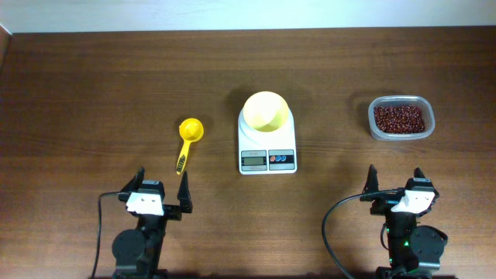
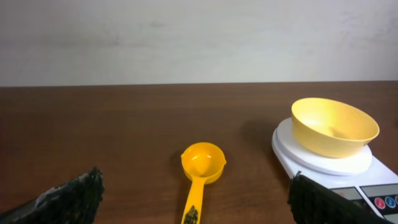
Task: Scoop item into bowl and weigh 50g on scale
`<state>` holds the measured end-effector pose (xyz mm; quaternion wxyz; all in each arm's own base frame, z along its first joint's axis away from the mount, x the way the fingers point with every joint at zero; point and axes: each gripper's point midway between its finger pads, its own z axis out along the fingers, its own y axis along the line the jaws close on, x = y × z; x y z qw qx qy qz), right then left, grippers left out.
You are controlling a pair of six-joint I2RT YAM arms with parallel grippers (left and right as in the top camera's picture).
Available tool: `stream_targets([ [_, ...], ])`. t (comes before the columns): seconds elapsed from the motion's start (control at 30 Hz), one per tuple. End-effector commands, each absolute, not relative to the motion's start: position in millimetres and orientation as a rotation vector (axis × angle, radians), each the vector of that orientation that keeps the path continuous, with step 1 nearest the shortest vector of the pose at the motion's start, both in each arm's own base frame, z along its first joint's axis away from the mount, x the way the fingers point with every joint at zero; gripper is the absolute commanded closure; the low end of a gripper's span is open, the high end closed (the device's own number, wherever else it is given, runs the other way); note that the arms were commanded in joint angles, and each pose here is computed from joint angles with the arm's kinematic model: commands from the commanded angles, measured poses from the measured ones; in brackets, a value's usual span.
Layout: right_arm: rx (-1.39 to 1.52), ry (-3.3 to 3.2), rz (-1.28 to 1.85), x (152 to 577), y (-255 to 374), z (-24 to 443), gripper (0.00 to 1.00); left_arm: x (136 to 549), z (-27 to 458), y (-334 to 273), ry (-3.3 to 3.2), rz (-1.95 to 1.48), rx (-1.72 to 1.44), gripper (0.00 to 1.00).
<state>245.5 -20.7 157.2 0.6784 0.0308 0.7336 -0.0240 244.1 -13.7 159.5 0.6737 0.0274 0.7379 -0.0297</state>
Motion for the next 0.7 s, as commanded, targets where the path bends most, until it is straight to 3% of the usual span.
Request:
stream_targets([
  [0.0,0.082,1.649,-0.050,245,-21,155,0.01,237,184,-15,1.647,-0.066,0.079,0.02],
  [0.37,0.082,1.649,-0.050,245,-21,155,0.01,246,238,-12,1.744,-0.038,0.085,0.01],
  [0.67,0.082,1.649,-0.050,245,-21,155,0.01,310,291,-11,2.091,-0.029,0.129,0.01],
])
